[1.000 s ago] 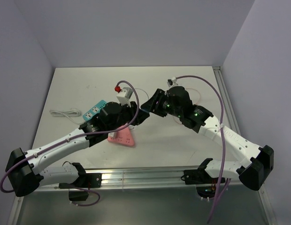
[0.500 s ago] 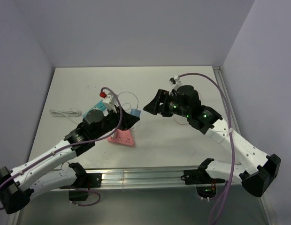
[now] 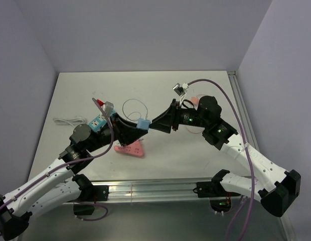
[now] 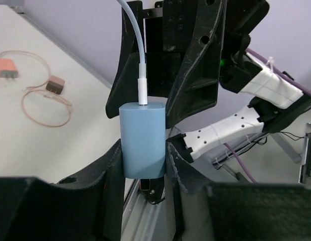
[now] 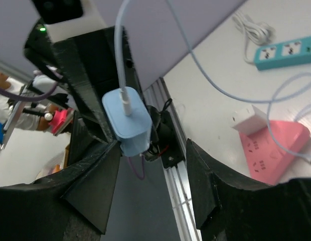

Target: Insert the plug

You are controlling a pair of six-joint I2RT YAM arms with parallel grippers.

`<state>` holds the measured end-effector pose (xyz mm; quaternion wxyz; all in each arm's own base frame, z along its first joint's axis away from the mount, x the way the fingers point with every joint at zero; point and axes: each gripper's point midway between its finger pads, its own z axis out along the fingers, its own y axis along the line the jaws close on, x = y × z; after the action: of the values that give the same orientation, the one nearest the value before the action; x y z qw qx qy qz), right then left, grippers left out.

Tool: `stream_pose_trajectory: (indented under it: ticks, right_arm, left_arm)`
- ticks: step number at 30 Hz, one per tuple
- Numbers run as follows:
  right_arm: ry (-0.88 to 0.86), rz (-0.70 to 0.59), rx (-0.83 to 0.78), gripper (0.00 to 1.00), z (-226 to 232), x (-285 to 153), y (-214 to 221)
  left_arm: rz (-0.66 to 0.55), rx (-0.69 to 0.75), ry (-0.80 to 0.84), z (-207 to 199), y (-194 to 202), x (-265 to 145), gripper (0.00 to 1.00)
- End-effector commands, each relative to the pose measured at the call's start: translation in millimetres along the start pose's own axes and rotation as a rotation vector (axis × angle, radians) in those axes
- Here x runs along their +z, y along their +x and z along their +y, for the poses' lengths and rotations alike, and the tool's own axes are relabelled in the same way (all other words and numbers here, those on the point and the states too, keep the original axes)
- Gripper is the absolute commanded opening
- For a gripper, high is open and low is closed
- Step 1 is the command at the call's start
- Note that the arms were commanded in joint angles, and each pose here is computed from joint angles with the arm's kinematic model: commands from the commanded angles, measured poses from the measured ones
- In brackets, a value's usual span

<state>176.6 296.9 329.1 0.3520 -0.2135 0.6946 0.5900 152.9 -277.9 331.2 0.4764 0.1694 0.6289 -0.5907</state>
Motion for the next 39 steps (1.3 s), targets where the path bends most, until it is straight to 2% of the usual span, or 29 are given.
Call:
stream_pose_trajectory:
  ticks: [1, 8, 9, 12, 20, 25, 28, 31, 32, 33, 36, 39]
  right_arm:
    - [-0.177, -0.058, -0.135, 0.61, 39, -1, -17]
    - [-0.260, -0.058, -0.163, 0.54, 56, 1, -16]
    - [-0.251, -0.054, -0.154, 0.48, 53, 3, -15]
    - [-0.268, -0.043, -0.152, 0.42, 55, 4, -12]
    - [-0.287, -0.019, -0.151, 0.41, 56, 7, -4]
    - [-0.312, -0.027, -0.158, 0.48, 59, 5, -1]
    - [-0.319, -0.023, -0.154, 0.48, 59, 5, 1]
    - [-0.335, -0.021, -0.159, 0.39, 62, 5, 1]
    - [-0.344, -0.021, -0.158, 0.33, 64, 4, 2]
    - [-0.349, -0.021, -0.158, 0.18, 65, 4, 2]
    - [-0.362, -0.021, -0.159, 0.00, 69, 4, 2]
    - [-0.377, -0.029, -0.173, 0.00, 76, 1, -1]
  left_arm:
    - [-0.016, -0.003, 0.159, -32, -9, -1, 0.00]
    - [-0.022, -0.018, 0.175, -36, -13, 2, 0.00]
    - [-0.023, -0.018, 0.180, -37, -13, 2, 0.00]
    - [-0.033, -0.024, 0.190, -40, -16, 3, 0.00]
    - [-0.056, -0.021, 0.188, -40, -20, 1, 0.00]
    - [-0.078, -0.010, 0.173, -40, -24, -3, 0.00]
    - [-0.084, -0.005, 0.177, -42, -26, -4, 0.00]
    - [-0.081, -0.008, 0.187, -44, -26, -4, 0.00]
    - [-0.080, -0.012, 0.187, -44, -25, -4, 0.00]
    - [-0.080, -0.011, 0.189, -44, -25, -4, 0.00]
    - [-0.080, -0.013, 0.193, -45, -25, -4, 0.00]
    - [-0.058, -0.022, 0.175, -40, -20, -3, 0.00]
